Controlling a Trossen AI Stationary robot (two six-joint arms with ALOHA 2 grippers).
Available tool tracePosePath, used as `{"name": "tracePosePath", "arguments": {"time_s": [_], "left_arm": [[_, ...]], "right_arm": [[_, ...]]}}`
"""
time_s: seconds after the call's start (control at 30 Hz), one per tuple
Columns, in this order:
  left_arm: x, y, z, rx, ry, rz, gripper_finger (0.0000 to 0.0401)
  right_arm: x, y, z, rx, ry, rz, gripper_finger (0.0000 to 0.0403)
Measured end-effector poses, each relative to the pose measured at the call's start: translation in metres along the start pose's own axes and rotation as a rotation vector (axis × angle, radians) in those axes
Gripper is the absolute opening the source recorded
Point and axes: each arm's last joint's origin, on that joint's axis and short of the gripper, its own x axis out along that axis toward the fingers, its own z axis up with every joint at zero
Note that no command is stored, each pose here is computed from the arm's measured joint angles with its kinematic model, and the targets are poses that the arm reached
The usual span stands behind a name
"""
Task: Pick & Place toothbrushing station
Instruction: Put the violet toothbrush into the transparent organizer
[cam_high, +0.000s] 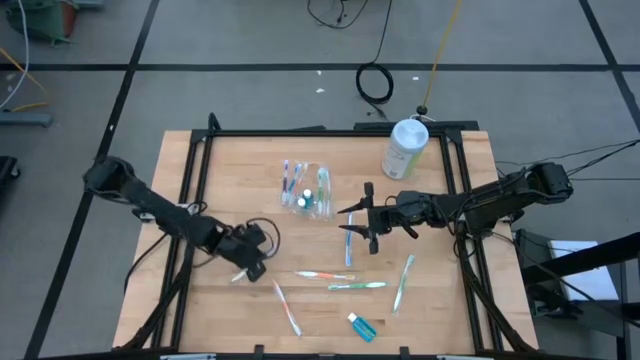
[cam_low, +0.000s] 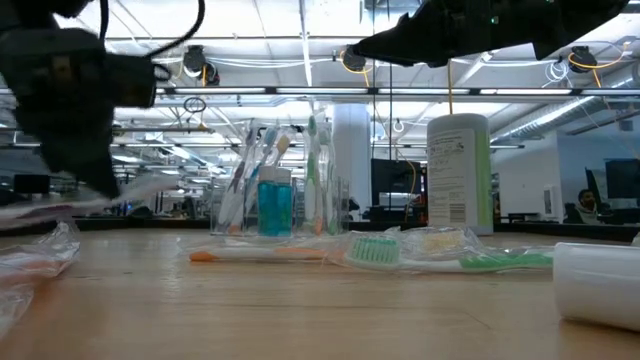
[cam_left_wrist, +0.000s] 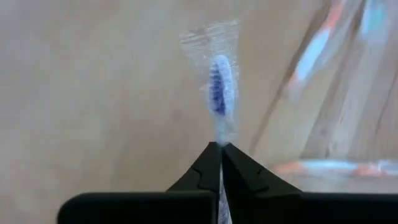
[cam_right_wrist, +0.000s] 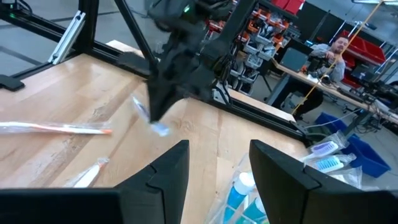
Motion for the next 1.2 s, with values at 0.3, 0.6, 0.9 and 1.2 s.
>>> {"name": "tracePosePath", "arguments": {"time_s": [0.3,0.6,0.9,1.2], "left_arm": [[-0.054,0.006,0.033,0.191,-0.572,0.150,0.0008],[-0.083,-0.007,0.069,0.244,-0.998,0.328,0.0008],[-0.051,0.008,0.107,0.215,-1.042,0.390,0.0004],[-0.008,0.033,0.129,0.169,-0.999,0.441,0.0003]], "right_arm": [[0.000,0.000,0.000,0.015,0.003,0.001,0.0160],[0.000,0.000,0.000,0.015,0.003,0.001,0.0160],[0.000,0.000,0.000,0.015,0.003,0.001,0.0160],[0.000,0.000,0.000,0.015,0.004,0.001,0.0160]]}}
